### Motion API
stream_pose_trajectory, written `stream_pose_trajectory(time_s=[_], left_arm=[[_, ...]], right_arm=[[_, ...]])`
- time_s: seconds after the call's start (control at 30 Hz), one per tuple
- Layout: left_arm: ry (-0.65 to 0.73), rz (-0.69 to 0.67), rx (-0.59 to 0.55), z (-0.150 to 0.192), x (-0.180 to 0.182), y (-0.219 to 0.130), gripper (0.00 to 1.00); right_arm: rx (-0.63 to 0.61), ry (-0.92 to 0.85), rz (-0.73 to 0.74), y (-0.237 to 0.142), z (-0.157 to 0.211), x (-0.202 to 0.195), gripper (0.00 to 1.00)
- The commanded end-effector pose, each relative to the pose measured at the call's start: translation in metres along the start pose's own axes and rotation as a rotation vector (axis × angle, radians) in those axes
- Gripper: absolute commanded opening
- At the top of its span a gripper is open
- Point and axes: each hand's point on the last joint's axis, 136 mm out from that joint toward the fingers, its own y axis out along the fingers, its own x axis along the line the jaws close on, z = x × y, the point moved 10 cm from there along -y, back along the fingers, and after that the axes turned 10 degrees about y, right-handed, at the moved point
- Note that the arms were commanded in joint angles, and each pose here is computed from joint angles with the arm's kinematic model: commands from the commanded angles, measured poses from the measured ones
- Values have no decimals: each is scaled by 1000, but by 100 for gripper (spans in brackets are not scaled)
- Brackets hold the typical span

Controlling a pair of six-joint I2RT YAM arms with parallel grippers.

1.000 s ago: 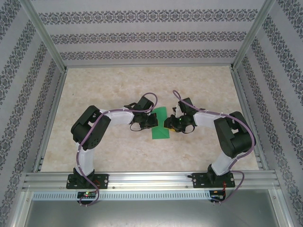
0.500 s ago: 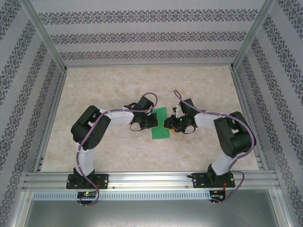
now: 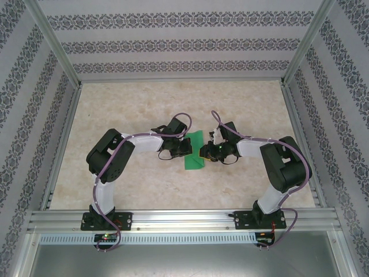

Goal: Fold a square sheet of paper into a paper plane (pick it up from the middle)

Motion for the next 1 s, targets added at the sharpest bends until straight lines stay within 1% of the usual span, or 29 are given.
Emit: stream_pose_trajectory(time_s=[0.0,0.03,0.07,0.1,0.27,0.6,0.73,0.8,0.83,0.9,0.97], left_arm=[[35,25,-60,-6,-20,-21,5],[37,24,-69,-7,-20,-24,6],[38,25,-77,-7,-21,-26,6],[39,26,-80,-8,-22,-27,6],[36,29,-77,-8,-23,-26,6],[27,13,-63,-4,-18,-25,6],[32,6,-88,-5,-21,-32,6],[32,-3,-103,-6,-22,-38,6],[34,-9,-117,-6,-23,-42,6],[40,-23,-147,-6,-25,-52,6],[39,-46,-184,-5,-26,-62,6]], right_arm=[[-18,-26,-38,-6,-3,3,20],[-19,-26,-41,-7,-3,3,20],[-20,-25,-42,-8,-3,3,23],[-21,-25,-43,-8,-3,3,28],[-11,-25,-64,-6,-5,3,28],[-19,-6,-87,-1,-7,0,19],[-16,-3,-93,-2,-8,0,17],[-22,-8,-99,-4,-7,2,12],[-27,-12,-100,-6,-7,4,12],[-27,-19,-106,-10,-7,9,6],[-39,-27,-86,-17,-6,14,4]])
